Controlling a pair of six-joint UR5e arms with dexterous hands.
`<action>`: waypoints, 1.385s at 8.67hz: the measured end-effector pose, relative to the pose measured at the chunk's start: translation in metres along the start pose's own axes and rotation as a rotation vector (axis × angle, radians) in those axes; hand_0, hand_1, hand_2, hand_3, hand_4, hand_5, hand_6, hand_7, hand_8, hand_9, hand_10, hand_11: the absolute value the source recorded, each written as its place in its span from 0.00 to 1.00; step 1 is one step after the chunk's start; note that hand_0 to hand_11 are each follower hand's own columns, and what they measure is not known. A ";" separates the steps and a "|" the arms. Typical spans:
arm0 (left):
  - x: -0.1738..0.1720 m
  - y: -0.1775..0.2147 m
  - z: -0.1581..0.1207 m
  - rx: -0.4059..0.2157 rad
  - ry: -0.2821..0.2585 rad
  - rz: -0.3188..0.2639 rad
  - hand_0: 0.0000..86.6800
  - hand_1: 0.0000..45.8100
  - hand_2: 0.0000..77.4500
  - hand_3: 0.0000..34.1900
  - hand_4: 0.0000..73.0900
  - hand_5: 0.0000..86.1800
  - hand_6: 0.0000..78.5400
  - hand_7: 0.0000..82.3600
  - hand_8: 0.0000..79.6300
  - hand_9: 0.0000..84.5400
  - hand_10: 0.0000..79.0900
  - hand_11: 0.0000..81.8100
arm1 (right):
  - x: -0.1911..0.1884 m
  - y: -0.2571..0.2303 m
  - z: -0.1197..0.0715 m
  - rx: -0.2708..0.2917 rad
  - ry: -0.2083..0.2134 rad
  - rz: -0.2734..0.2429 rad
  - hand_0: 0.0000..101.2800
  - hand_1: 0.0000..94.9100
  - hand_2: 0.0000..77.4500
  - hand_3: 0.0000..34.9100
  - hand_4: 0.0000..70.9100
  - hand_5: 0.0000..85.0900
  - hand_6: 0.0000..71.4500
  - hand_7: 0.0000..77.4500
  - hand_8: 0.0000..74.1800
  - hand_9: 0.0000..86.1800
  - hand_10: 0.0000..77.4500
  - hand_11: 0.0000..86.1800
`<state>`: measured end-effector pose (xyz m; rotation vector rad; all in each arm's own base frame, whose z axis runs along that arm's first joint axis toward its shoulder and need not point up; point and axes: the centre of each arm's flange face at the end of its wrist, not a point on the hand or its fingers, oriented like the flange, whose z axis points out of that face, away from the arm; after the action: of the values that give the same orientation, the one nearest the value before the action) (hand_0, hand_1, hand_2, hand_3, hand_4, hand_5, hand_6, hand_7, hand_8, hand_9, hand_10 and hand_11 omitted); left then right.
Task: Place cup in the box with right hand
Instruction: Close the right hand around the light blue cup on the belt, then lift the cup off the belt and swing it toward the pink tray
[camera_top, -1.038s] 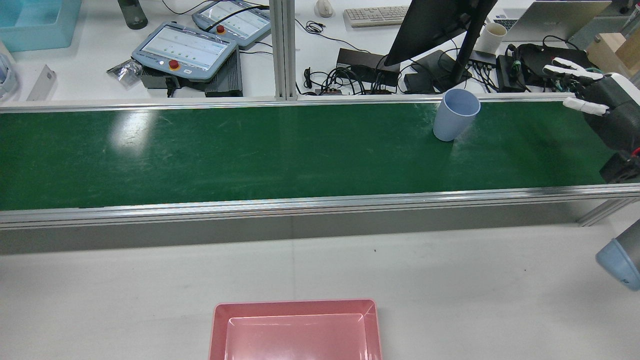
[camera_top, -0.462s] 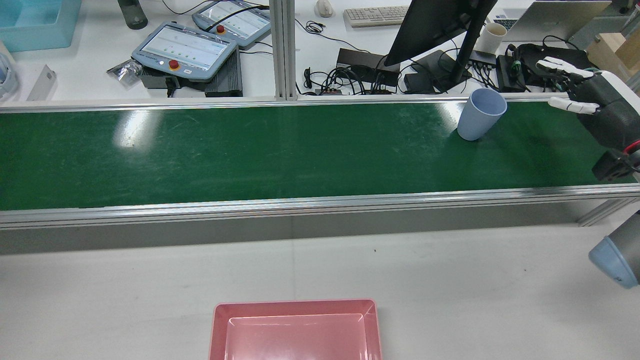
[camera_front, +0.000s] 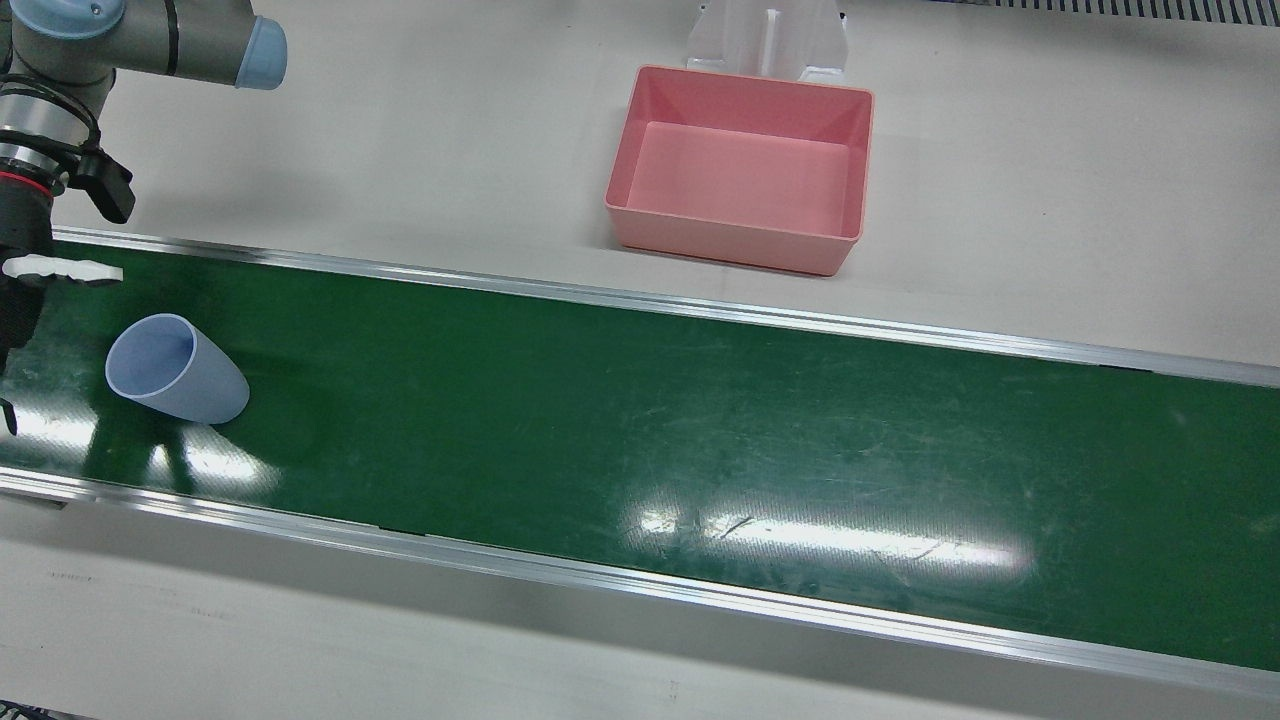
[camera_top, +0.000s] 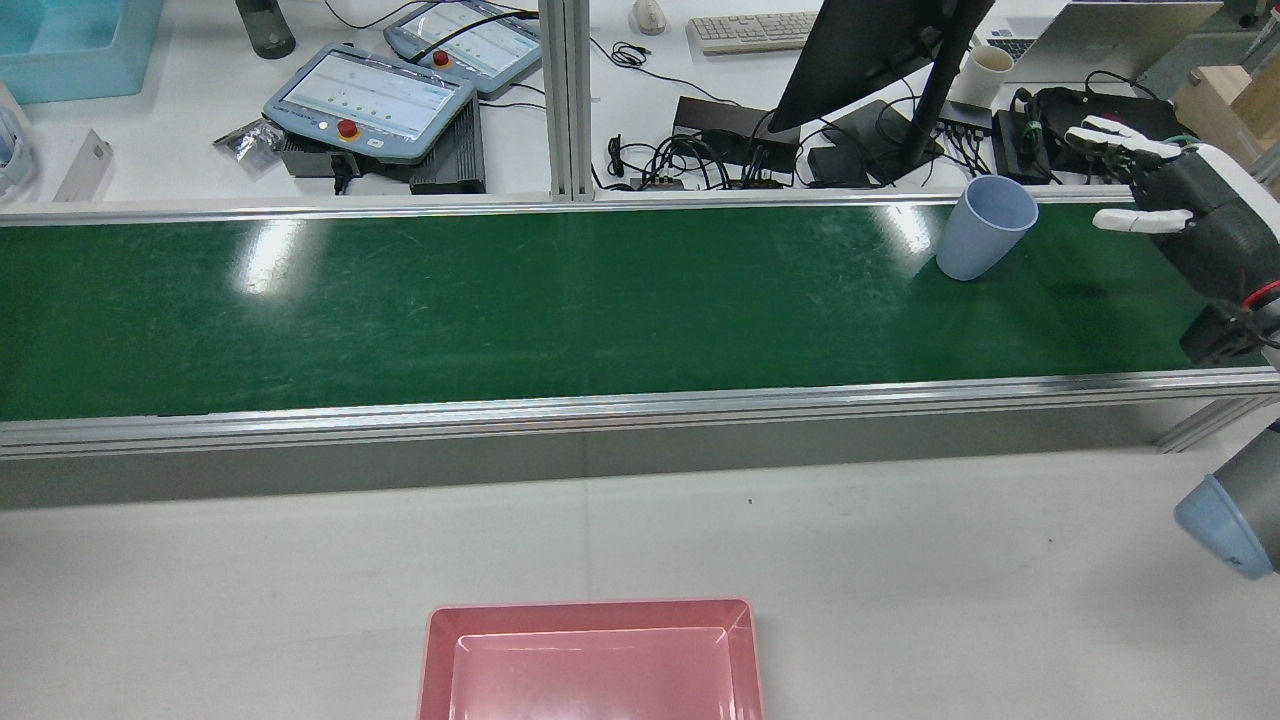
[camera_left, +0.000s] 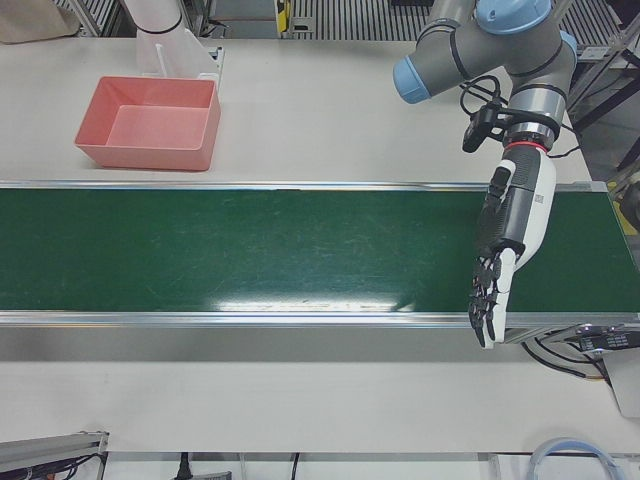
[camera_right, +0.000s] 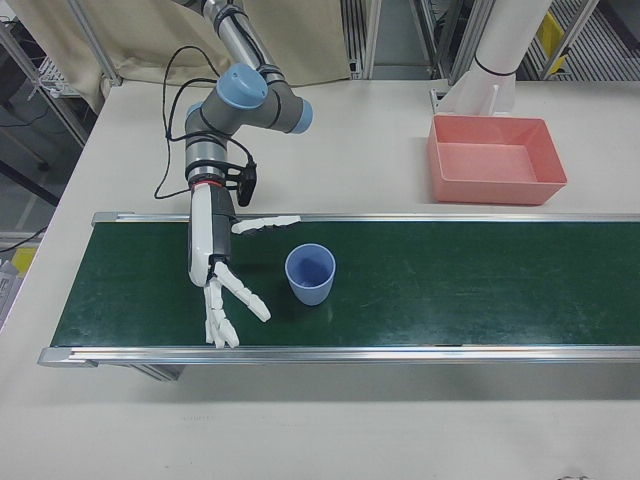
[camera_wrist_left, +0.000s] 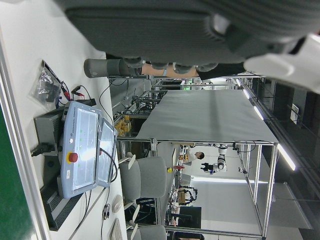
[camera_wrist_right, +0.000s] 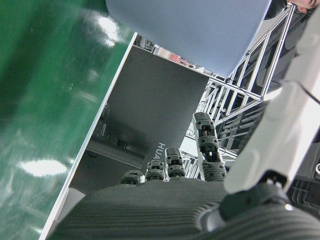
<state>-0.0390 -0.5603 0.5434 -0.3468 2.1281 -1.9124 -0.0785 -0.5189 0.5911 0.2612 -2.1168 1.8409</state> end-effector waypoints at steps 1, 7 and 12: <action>0.000 0.000 0.000 0.000 0.000 0.000 0.00 0.01 0.02 0.00 0.01 0.01 0.01 0.01 0.00 0.00 0.00 0.00 | 0.003 0.000 -0.001 0.000 0.006 -0.003 0.45 0.06 0.09 0.00 0.16 0.04 0.05 0.23 0.04 0.09 0.02 0.04; 0.000 0.000 0.000 0.000 0.000 0.001 0.00 0.01 0.02 0.00 0.01 0.00 0.01 0.01 0.00 0.00 0.00 0.00 | 0.010 -0.003 -0.004 0.007 0.013 -0.012 0.42 0.14 0.06 0.00 0.19 0.04 0.06 0.24 0.06 0.12 0.01 0.04; 0.000 0.000 0.000 0.000 0.000 0.000 0.00 0.01 0.02 0.00 0.01 0.01 0.01 0.01 0.00 0.00 0.00 0.00 | 0.013 -0.022 -0.007 0.047 0.019 -0.025 0.46 0.10 0.71 0.00 0.38 0.19 0.44 0.75 0.49 0.48 0.39 0.46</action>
<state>-0.0390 -0.5603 0.5433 -0.3464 2.1285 -1.9117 -0.0828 -0.5147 0.6167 0.2789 -2.0505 1.8734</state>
